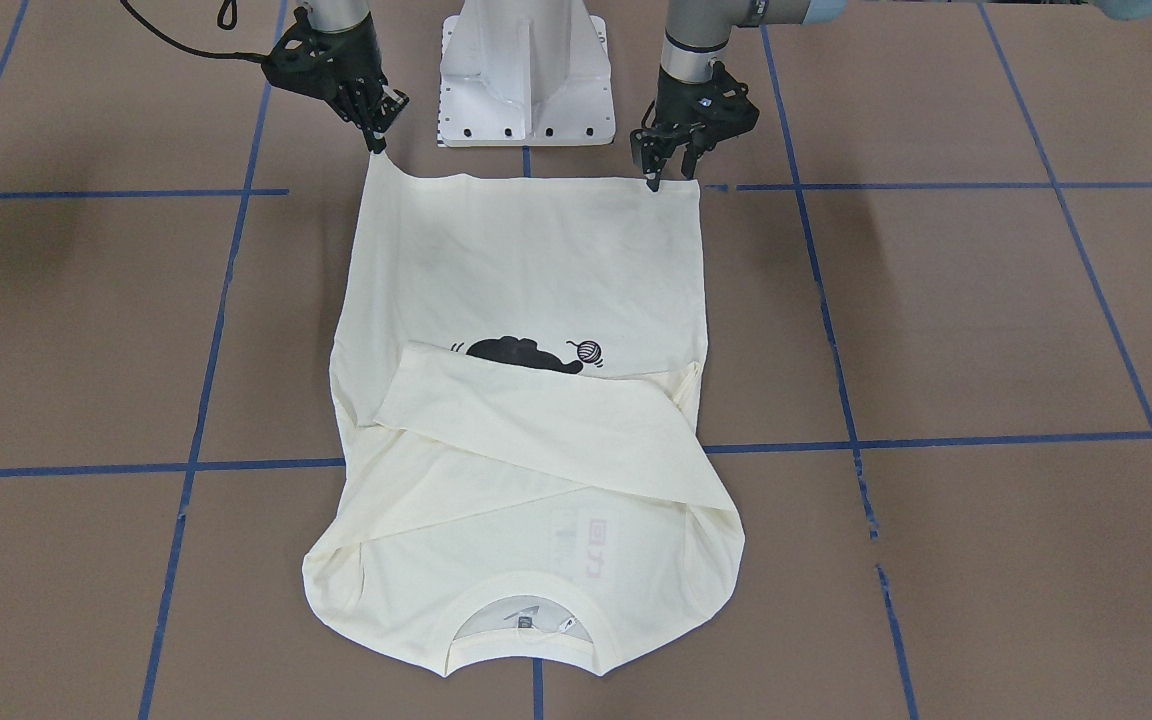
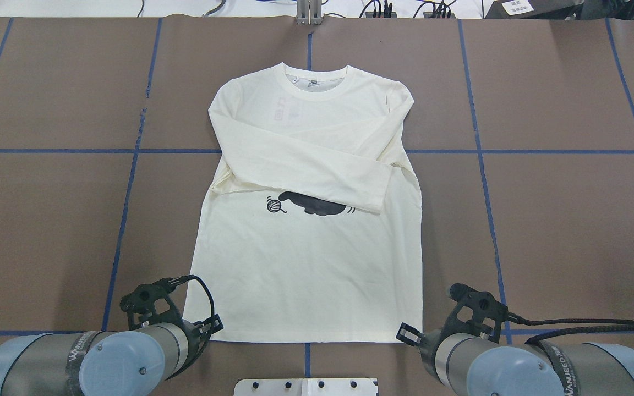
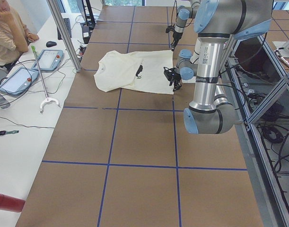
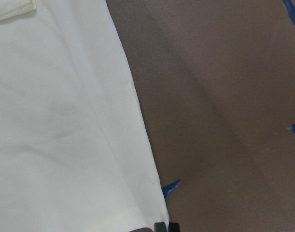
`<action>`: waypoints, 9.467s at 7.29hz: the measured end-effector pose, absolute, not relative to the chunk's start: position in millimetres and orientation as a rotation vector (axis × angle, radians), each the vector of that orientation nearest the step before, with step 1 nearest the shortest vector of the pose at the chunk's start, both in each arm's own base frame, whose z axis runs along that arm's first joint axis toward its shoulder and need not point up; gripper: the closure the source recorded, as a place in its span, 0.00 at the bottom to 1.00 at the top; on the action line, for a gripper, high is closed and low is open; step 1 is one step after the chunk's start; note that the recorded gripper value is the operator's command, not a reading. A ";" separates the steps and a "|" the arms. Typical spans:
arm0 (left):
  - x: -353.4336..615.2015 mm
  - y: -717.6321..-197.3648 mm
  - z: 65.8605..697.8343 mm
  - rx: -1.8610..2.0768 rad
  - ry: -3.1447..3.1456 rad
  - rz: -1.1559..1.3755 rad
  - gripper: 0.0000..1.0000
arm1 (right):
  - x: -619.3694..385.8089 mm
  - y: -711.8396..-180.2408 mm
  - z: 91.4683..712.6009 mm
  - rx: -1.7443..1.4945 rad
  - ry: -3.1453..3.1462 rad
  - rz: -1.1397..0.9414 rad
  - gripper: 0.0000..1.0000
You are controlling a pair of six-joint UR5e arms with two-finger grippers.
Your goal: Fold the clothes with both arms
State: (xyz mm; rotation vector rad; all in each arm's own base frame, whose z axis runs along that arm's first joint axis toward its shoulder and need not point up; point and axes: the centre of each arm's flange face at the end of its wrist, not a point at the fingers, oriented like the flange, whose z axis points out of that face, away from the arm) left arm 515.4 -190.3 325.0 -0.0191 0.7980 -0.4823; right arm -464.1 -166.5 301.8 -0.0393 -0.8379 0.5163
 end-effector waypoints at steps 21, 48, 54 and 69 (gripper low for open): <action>399.7 -342.9 197.8 0.097 1.049 -0.595 1.00 | -386.9 -334.0 237.8 0.148 -0.932 0.608 1.00; 424.3 -526.4 305.0 0.444 1.074 -0.676 0.43 | -465.2 -386.6 389.7 0.078 -0.906 0.752 0.52; 426.4 -526.5 307.6 0.441 1.068 -0.677 0.43 | -464.3 -385.5 388.4 0.083 -0.906 0.753 1.00; 502.8 -362.1 223.8 0.048 1.306 -0.671 0.39 | -419.2 -71.5 291.3 -0.215 -0.719 0.389 0.00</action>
